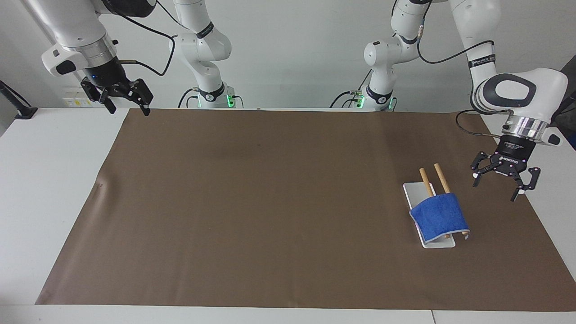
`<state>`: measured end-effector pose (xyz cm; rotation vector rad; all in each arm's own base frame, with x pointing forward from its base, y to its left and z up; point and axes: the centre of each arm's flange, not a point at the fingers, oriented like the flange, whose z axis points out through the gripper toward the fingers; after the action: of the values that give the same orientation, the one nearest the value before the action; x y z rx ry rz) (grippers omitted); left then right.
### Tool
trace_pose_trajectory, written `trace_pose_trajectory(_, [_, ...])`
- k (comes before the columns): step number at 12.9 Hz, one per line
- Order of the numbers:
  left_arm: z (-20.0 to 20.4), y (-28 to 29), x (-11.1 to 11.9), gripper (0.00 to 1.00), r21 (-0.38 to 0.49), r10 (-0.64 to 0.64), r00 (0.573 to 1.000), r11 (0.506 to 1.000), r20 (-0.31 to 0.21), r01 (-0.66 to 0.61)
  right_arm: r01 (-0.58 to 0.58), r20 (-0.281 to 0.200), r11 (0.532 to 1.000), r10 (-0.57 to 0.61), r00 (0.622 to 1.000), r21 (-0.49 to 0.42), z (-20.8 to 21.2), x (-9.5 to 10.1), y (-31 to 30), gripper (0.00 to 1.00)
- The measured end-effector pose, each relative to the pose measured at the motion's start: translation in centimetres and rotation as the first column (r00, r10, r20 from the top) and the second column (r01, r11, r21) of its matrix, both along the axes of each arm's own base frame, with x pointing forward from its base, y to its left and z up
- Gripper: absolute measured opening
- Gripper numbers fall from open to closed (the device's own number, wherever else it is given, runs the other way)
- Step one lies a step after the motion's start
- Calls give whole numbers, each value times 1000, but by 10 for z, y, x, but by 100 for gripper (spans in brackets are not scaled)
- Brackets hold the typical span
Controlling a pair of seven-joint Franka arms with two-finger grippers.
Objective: Right arm passes towel to left arm to hang
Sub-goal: 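Lower the towel onto the sticks and open the left gripper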
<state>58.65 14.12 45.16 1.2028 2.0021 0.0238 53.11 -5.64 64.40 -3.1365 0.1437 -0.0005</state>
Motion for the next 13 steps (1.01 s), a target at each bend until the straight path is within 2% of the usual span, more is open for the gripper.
trace_pose_trajectory(4, [23,-1,7,100,111,-118,993,987,-20,119,0,0,1000,0,1000,0,0,0,0,100])
trace_pose_trajectory(7, [44,-15,16,100,219,-225,973,948,-47,229,0,0,1000,0,1000,0,0,0,0,100])
trace_pose_trajectory(10, [62,-58,20,100,237,-319,946,917,-48,321,0,0,1000,0,1000,0,0,0,0,100])
trace_pose_trajectory(13, [83,-98,10,100,217,-412,910,884,-55,414,2,-1,1000,-2,1000,0,0,0,0,100])
